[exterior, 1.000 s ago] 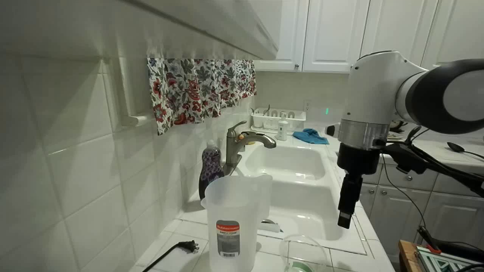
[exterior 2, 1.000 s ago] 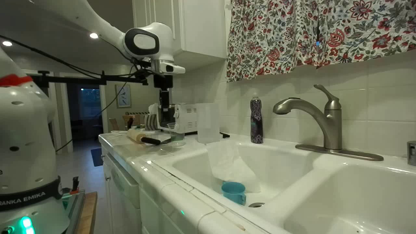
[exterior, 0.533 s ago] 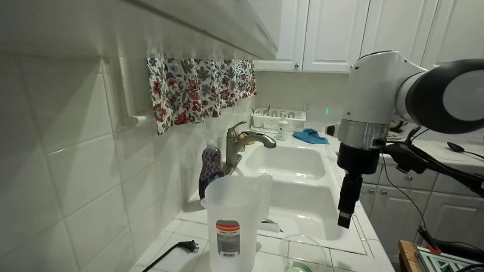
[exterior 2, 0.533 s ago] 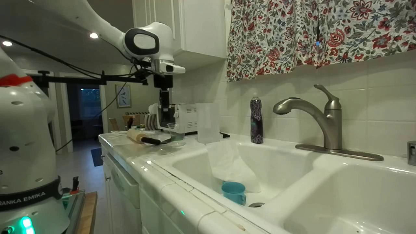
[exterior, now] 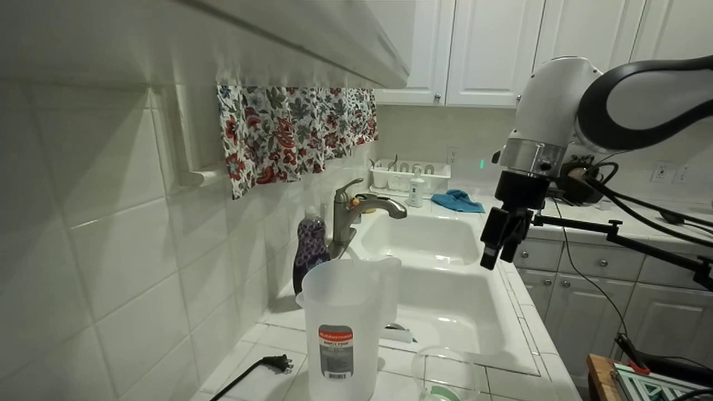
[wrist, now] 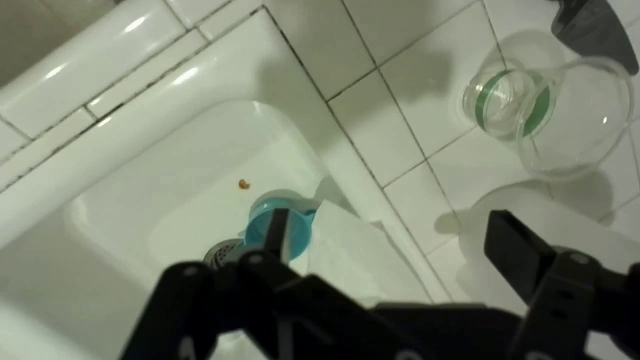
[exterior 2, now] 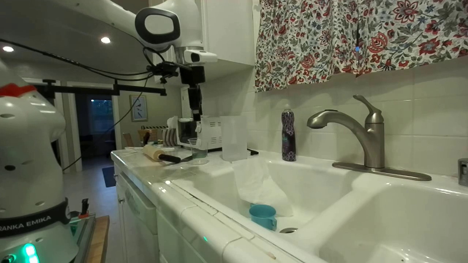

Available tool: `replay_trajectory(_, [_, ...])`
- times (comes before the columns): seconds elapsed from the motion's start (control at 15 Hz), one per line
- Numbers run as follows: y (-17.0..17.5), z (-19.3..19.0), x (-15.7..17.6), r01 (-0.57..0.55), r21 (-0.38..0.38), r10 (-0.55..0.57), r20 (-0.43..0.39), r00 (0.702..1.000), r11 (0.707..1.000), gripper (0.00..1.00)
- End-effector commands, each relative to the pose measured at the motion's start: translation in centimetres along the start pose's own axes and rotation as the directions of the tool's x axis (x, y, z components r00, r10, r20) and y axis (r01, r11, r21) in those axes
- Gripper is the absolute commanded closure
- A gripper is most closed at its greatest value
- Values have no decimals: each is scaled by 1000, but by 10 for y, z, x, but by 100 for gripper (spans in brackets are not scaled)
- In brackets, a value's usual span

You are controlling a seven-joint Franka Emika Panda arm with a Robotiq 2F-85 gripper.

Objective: Open the faucet

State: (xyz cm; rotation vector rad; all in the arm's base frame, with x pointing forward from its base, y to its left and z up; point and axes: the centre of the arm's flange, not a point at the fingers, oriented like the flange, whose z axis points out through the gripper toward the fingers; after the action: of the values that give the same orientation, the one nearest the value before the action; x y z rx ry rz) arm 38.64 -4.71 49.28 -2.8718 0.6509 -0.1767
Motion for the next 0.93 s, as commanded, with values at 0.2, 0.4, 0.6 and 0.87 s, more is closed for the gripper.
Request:
replay_trajectory(0.2, [74, -72, 51, -222, 113, 244, -254, 936, 969, 0])
replay_trajectory(0.4, [106, -103, 73, -255, 185, 309, -378, 873, 949, 0])
replay_trajectory(0.6, [125, -129, 97, -276, 214, 347, -496, 796, 937, 0])
replay_trajectory(0.87, [138, -148, 135, -347, 255, 429, -611, 665, 902, 0])
